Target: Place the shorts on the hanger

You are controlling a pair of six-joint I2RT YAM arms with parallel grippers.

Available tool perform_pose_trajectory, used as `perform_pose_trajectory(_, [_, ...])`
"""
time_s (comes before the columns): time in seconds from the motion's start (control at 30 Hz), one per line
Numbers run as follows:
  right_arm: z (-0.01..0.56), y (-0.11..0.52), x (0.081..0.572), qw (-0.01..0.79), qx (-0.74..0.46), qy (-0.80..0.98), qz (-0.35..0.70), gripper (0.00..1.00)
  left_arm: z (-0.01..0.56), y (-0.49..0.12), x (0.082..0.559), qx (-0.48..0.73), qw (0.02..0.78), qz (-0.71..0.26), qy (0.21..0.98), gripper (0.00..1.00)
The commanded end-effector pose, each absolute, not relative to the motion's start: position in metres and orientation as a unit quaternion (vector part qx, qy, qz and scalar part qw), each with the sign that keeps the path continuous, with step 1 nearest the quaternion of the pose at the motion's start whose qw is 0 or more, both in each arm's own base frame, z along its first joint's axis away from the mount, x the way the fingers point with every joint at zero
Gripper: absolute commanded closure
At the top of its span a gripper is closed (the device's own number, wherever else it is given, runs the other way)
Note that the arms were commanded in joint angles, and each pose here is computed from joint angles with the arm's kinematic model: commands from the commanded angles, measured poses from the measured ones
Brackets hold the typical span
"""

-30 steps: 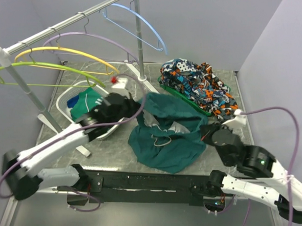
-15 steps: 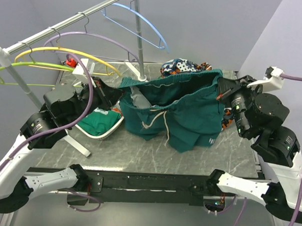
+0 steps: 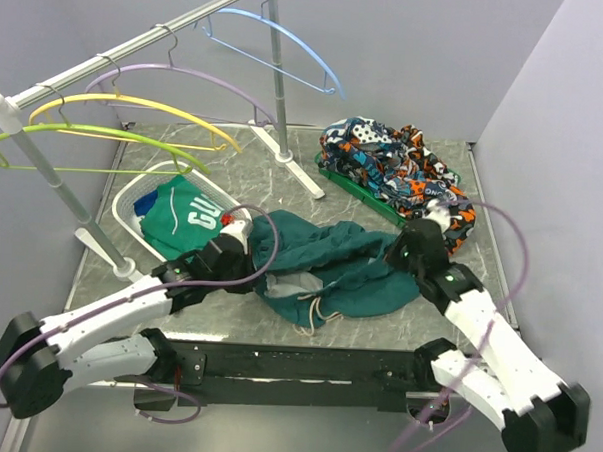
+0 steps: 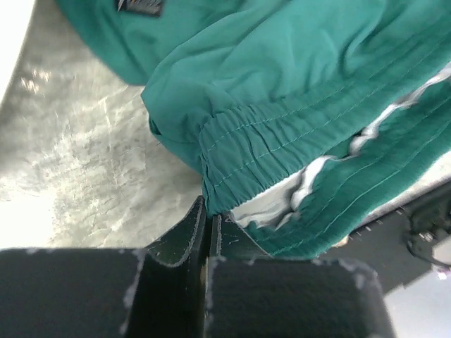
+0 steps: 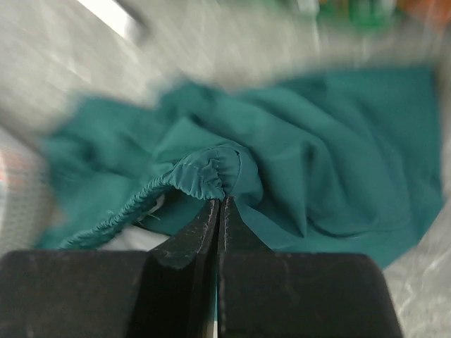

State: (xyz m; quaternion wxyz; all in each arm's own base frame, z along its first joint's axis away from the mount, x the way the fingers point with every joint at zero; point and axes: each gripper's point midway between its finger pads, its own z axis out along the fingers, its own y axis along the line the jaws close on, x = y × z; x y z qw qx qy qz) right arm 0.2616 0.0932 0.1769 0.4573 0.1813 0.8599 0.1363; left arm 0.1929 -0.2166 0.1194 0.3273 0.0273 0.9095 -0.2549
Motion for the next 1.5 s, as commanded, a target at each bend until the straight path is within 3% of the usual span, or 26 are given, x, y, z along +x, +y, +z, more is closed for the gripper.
perform_pose_trajectory(0.0, [0.148, 0.119, 0.272, 0.419, 0.182, 0.863, 0.216, 1.00, 0.127, -0.240, 0.220, -0.017, 0.365, -0.297, 0.882, 0.99])
perform_pose_trajectory(0.03, [0.136, 0.119, 0.270, 0.405, 0.182, 0.871, 0.210, 0.99, 0.126, -0.241, 0.223, -0.019, 0.367, -0.296, 0.882, 0.99])
perform_pose_trajectory(0.17, [0.137, 0.115, 0.264, 0.407, 0.176, 0.872, 0.206, 0.78, 0.122, -0.247, 0.228, -0.012, 0.367, -0.293, 0.883, 0.93])
perform_pose_trajectory(0.37, [0.200, 0.118, 0.260, 0.452, 0.133, 0.853, 0.226, 0.51, 0.124, -0.251, 0.235, 0.003, 0.369, -0.279, 0.887, 0.71])
perform_pose_trajectory(0.43, [0.233, 0.123, 0.260, 0.473, 0.119, 0.838, 0.244, 0.36, 0.127, -0.250, 0.236, 0.003, 0.373, -0.278, 0.885, 0.62])
perform_pose_trajectory(0.5, [0.261, 0.125, 0.260, 0.490, 0.106, 0.829, 0.248, 0.32, 0.131, -0.247, 0.234, 0.005, 0.376, -0.276, 0.885, 0.45])
perform_pose_trajectory(0.6, [0.298, 0.135, 0.266, 0.510, 0.082, 0.814, 0.264, 0.20, 0.133, -0.245, 0.231, 0.012, 0.376, -0.276, 0.884, 0.38])
perform_pose_trajectory(0.77, [0.377, 0.166, 0.307, 0.582, -0.011, 0.758, 0.293, 0.19, 0.134, -0.245, 0.231, 0.025, 0.372, -0.267, 0.889, 0.36])
perform_pose_trajectory(1.03, [0.495, 0.217, 0.427, 0.693, -0.164, 0.651, 0.263, 0.21, 0.139, -0.243, 0.230, 0.038, 0.370, -0.258, 0.892, 0.36])
perform_pose_trajectory(1.2, [0.510, 0.227, 0.488, 0.709, -0.223, 0.618, 0.256, 0.21, 0.140, -0.244, 0.228, 0.045, 0.365, -0.258, 0.893, 0.36])
perform_pose_trajectory(1.47, [0.496, 0.249, 0.530, 0.710, -0.267, 0.578, 0.300, 0.18, 0.145, -0.246, 0.231, 0.065, 0.366, -0.250, 0.894, 0.36])
